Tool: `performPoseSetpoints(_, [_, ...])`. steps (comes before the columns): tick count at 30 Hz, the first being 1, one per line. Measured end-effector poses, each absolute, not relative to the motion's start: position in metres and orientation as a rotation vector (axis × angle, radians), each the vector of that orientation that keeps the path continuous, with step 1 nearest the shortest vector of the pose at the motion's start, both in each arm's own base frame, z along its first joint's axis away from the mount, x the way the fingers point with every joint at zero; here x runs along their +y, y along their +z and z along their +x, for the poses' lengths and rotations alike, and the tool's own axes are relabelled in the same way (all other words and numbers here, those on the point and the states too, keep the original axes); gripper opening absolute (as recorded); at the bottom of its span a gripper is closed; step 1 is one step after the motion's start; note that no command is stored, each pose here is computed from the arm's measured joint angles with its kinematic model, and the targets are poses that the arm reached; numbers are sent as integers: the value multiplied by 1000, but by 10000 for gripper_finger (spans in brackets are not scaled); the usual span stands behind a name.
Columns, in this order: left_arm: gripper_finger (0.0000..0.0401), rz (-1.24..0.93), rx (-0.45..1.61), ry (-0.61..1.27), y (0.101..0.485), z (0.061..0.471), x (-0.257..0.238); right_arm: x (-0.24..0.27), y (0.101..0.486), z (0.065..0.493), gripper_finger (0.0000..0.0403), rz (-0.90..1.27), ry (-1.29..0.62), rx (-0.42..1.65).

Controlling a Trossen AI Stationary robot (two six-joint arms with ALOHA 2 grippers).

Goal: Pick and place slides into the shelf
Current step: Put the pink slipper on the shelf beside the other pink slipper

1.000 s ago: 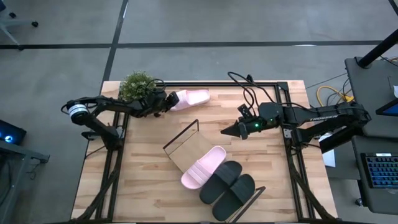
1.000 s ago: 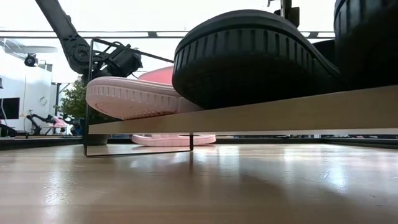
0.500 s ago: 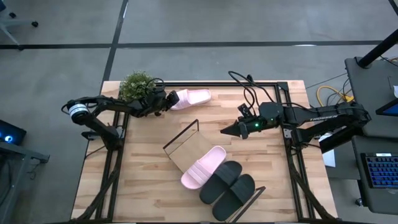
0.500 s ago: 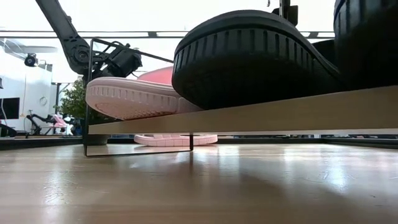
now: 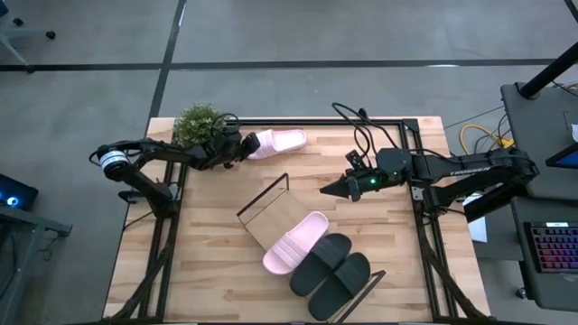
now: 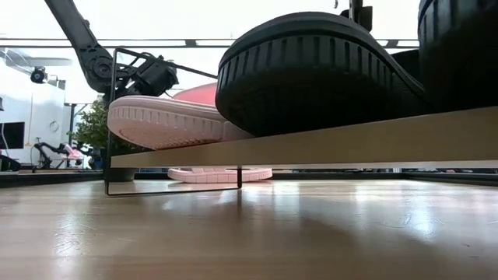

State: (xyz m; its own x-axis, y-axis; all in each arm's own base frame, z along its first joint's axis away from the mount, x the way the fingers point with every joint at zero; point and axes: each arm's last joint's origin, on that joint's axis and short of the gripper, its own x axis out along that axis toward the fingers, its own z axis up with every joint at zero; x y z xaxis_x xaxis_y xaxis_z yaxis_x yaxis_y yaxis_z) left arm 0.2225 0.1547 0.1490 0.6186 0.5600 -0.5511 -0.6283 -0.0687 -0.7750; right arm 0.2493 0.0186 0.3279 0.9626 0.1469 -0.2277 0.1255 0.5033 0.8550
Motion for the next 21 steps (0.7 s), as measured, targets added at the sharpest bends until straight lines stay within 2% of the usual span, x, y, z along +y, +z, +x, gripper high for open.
performPoseSetpoints(5, [130, -1306, 21, 968, 155, 226, 158, 19, 328, 249, 9, 1050, 14, 284])
performPoseSetpoints(21, [130, -1270, 96, 966, 156, 229, 160, 19, 329, 249, 9, 1062, 17, 279])
